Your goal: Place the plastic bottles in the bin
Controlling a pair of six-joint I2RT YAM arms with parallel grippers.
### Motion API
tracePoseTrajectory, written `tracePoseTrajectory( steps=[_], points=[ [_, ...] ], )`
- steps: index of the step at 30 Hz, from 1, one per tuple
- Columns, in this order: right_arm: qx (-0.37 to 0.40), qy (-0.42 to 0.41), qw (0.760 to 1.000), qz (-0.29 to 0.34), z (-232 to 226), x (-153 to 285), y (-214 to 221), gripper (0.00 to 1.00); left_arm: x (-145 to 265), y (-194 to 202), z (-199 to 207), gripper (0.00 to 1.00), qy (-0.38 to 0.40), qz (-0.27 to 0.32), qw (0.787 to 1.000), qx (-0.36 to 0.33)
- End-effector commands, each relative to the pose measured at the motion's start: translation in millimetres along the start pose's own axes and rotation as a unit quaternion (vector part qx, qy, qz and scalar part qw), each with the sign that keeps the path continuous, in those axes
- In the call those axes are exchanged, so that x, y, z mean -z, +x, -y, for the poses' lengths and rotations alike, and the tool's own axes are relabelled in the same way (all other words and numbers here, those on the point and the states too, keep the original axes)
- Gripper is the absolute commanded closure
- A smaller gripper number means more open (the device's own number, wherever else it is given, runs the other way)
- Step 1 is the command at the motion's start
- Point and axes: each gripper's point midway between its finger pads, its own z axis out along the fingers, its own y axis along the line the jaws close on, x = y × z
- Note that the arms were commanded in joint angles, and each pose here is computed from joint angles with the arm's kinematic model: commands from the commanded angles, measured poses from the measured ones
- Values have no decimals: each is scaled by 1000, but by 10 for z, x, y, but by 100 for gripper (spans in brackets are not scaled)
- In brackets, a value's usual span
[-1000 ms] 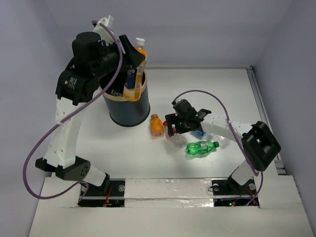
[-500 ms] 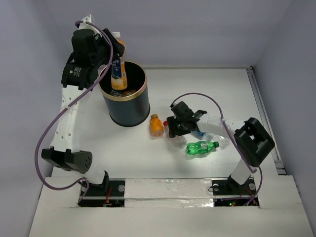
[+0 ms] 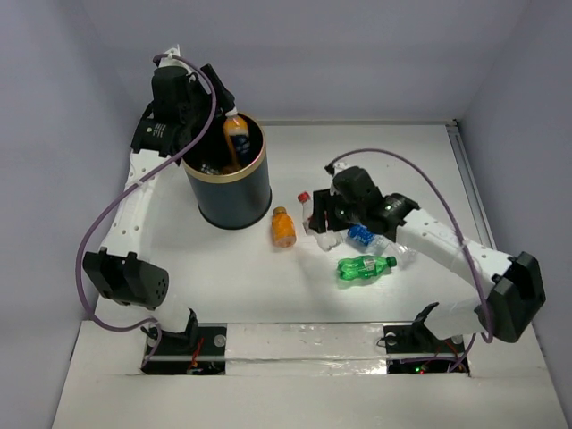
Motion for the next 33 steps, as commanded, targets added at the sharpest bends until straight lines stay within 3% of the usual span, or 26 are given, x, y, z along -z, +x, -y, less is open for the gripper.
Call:
tracePoseTrajectory(
  steps=[1,10,15,18,20,21,22,25,28,32,33],
  points=[
    [0,-87,990,112,-529,587,-833,50,258,-357,172,21,32,62,998,0],
    [-10,-235,934,269,-1416,1293,-2133,50,799,-244,182,27,64,76,995,17],
    [-39,-308,900,305,-1815,1232,-2637,50,1104,231,26,46,78,39,996,34],
    [-50,-324,894,306,-2010,1062,-2862,50,1224,607,-149,61,66,-1,997,45],
    [-46,-322,894,308,-2116,969,-2962,48,1325,764,-191,67,70,-17,996,51],
    [-47,-303,913,270,-2133,541,-2858,45,1310,976,-266,70,61,-43,996,54],
    [-41,-313,902,295,-2221,747,-3055,36,1337,1090,-242,72,71,-59,994,54],
    [-36,-297,912,281,-2249,537,-3054,18,1430,1492,-82,75,111,-112,987,43],
    [-34,-283,911,298,-2182,605,-3078,7,1466,1823,23,75,100,-141,985,24],
    [-28,-258,920,295,-2058,555,-2982,6,1482,2349,149,72,99,-196,975,23],
    [-30,-246,924,290,-2002,501,-2927,6,1457,2504,171,66,101,-210,972,22]
  ],
)
